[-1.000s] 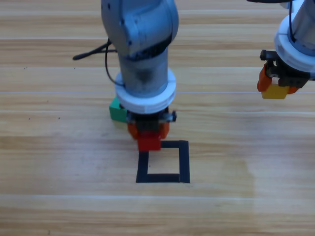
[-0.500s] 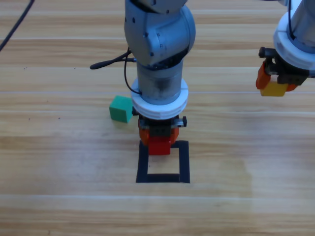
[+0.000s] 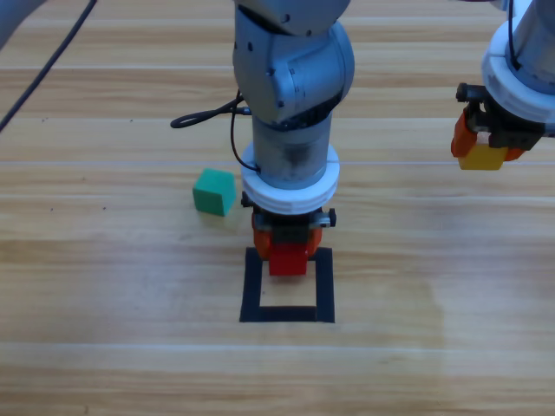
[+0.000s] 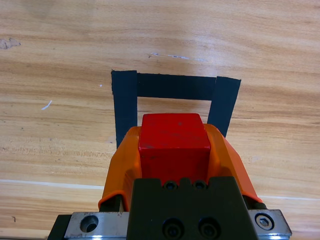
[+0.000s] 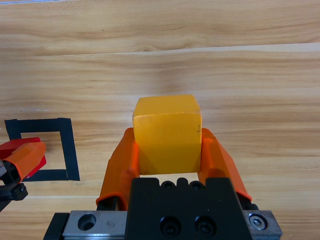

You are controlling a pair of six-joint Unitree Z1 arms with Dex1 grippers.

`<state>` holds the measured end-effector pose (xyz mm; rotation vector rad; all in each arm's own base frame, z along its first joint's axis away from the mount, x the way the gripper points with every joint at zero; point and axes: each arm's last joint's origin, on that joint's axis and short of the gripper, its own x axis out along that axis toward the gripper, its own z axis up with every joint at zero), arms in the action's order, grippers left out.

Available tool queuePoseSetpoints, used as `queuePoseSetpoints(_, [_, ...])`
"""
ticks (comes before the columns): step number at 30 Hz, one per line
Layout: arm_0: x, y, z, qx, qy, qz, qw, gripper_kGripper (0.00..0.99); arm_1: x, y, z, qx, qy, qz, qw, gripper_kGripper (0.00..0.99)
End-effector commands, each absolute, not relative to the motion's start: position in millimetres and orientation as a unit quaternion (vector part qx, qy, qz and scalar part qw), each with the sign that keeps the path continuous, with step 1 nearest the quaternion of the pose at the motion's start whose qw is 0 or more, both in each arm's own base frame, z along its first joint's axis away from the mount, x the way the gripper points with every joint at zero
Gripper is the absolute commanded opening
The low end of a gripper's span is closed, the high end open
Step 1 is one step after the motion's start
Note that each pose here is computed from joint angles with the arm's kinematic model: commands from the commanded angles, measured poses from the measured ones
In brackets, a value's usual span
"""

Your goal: Stack the blocks in the rectangular block: red at the bottom, yellow in the middle, green on top

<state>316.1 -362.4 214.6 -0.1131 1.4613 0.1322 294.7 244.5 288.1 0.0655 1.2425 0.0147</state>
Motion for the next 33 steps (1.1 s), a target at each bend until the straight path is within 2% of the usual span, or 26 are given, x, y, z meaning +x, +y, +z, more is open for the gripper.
queuePoseSetpoints(1, [314, -371, 179, -0.020, 0.679, 0.081, 0.729, 0.000, 292, 255, 279, 0.010, 0.589, 0.010, 0.808, 0.014])
queuePoseSetpoints(33, [303, -377, 155, -0.006, 0.694, 0.081, 0.716, 0.000, 292, 256, 277, 0.010, 0.592, 0.010, 0.806, 0.014])
